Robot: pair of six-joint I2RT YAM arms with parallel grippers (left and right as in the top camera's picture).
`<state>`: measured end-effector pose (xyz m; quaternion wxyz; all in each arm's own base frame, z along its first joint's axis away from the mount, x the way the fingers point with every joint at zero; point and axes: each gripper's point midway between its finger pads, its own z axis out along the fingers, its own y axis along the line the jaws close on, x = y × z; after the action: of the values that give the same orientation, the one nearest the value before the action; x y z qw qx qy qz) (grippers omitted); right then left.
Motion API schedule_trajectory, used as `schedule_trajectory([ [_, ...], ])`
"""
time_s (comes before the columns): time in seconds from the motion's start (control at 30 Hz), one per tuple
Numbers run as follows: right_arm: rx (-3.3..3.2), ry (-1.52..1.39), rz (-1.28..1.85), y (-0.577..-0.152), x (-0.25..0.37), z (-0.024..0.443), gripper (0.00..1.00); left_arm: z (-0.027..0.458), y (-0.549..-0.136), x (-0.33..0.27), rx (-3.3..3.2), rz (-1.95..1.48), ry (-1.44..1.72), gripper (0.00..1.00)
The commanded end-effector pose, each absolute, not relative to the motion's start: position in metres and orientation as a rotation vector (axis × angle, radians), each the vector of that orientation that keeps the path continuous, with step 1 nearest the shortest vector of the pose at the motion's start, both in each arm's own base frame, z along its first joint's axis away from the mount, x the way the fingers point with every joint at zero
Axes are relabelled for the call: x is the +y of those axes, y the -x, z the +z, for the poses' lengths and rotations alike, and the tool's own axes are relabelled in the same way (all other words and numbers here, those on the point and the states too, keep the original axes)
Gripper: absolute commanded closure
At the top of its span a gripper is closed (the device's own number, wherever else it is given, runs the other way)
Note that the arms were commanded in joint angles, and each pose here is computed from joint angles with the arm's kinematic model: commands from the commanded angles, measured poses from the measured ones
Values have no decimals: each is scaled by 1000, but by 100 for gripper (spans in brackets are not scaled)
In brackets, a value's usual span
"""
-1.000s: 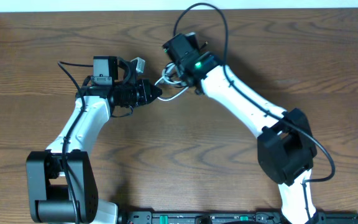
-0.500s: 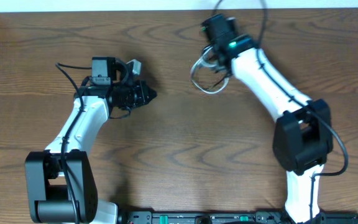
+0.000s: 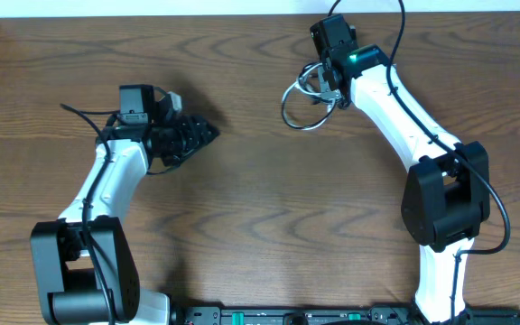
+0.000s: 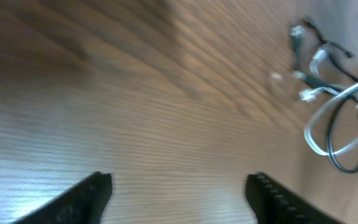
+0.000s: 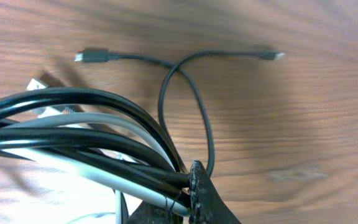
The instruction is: Untangle cables
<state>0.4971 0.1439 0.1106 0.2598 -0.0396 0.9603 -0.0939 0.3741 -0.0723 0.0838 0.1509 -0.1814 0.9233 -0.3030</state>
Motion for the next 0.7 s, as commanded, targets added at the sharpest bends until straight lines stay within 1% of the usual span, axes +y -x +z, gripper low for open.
schedule_trajectory([
  [0.0,2629,73,89,-488,187,125,98,93,-370,-97,2645,-987,438,24],
  [0.1,2646,69,176,-483,200,125,99,94,-369,-108,2650,-995,392,24],
  [0.4,2650,166,214,-467,235,124,99,105,-364,-145,2630,-1108,237,24],
  [0.67,2651,243,246,-451,264,124,99,103,-363,-148,2641,-1082,227,25],
])
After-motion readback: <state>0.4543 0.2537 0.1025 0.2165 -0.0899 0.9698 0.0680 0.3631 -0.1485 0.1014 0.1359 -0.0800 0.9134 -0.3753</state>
